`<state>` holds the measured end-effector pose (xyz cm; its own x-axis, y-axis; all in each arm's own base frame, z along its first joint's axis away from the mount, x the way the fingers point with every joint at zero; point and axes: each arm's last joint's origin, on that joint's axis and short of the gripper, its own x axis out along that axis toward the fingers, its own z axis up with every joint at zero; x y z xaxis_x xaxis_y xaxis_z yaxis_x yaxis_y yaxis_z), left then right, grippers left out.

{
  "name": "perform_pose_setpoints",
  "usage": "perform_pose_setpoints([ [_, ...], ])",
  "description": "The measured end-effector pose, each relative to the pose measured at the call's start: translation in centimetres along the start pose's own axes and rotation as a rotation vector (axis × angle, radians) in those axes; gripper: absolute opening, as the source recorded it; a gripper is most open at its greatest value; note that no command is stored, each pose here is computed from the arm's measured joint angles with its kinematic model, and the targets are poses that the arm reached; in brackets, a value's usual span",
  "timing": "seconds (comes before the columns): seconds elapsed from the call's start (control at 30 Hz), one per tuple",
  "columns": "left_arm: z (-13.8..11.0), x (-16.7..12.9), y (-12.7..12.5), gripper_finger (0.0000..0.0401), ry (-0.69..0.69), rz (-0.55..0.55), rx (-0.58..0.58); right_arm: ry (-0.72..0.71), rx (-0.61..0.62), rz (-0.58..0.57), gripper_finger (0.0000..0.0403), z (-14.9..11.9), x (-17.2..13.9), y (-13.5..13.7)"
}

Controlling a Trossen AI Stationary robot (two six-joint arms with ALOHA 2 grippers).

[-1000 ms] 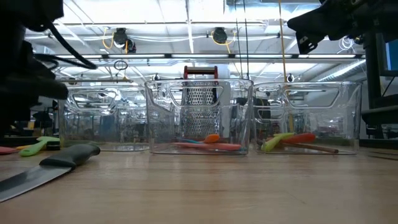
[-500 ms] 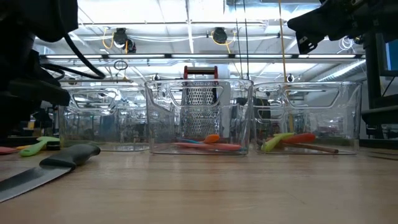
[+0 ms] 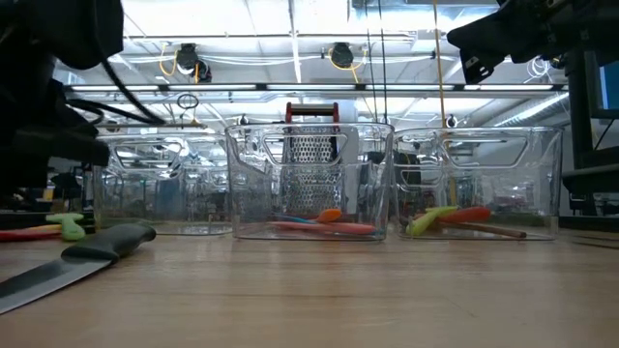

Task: Pick & Place Kitchen Items
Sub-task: Put the red spatula into the middle transparent bin

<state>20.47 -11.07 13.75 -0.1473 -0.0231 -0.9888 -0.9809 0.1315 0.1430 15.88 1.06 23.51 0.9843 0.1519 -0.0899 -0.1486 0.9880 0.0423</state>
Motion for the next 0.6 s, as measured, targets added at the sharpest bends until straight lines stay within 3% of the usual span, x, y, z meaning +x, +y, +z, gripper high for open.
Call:
perform_pose_setpoints([
  [0.13, 0.0, 0.0, 0.2, 0.0008, -0.017, 0.011, -0.001, 0.0, 0.0, 0.0, 0.0, 0.0, 0.0, 0.0],
  [0.6, -0.8, -0.4, 1.2, 0.0011, -0.045, 0.01, -0.051, 0.0, 0.0, -0.001, 0.0, 0.0, 0.0, 0.0],
])
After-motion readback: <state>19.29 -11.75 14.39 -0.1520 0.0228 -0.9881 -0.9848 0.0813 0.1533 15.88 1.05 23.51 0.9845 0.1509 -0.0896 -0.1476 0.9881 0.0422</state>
